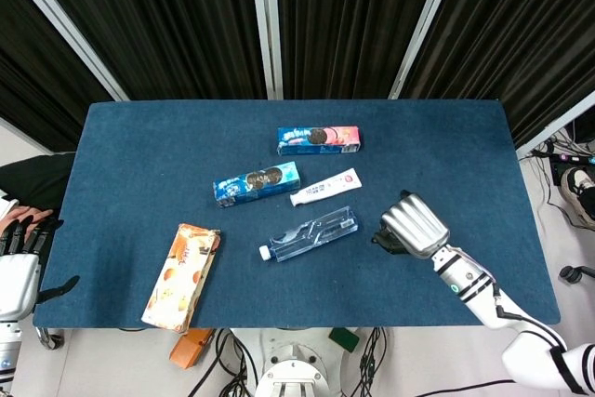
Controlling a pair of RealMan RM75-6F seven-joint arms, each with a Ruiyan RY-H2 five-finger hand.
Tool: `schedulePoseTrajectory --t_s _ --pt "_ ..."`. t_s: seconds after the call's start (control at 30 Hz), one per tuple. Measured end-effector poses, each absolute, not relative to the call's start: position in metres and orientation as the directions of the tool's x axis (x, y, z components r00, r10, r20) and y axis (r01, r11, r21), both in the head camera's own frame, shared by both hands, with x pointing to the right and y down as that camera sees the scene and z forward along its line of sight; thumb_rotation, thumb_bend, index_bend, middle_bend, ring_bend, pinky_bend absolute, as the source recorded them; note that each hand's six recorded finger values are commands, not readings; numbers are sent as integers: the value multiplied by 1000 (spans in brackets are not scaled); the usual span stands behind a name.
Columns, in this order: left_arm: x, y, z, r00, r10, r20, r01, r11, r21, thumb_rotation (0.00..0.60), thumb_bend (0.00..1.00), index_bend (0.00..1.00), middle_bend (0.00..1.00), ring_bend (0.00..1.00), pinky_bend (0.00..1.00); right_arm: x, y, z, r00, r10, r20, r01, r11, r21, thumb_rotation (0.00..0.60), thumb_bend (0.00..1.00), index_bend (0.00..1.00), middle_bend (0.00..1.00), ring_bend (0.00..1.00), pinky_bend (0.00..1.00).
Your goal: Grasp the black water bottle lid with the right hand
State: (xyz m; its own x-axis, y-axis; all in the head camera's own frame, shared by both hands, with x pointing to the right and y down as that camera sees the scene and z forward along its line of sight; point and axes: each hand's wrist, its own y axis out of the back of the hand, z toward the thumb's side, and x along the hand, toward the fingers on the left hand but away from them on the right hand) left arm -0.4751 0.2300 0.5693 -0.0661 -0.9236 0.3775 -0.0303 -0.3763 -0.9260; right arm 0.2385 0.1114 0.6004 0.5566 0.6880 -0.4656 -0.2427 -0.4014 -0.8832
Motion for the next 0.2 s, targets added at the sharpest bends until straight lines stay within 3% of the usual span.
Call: schedulePoseTrajectory --t_s 0.2 --pt "-476 231 570 -72 -922 380 -32 -378 -925 600 61 150 134 23 0 220 112 611 575 661 -483 -289 -388 -875 419 575 1000 1000 1000 575"
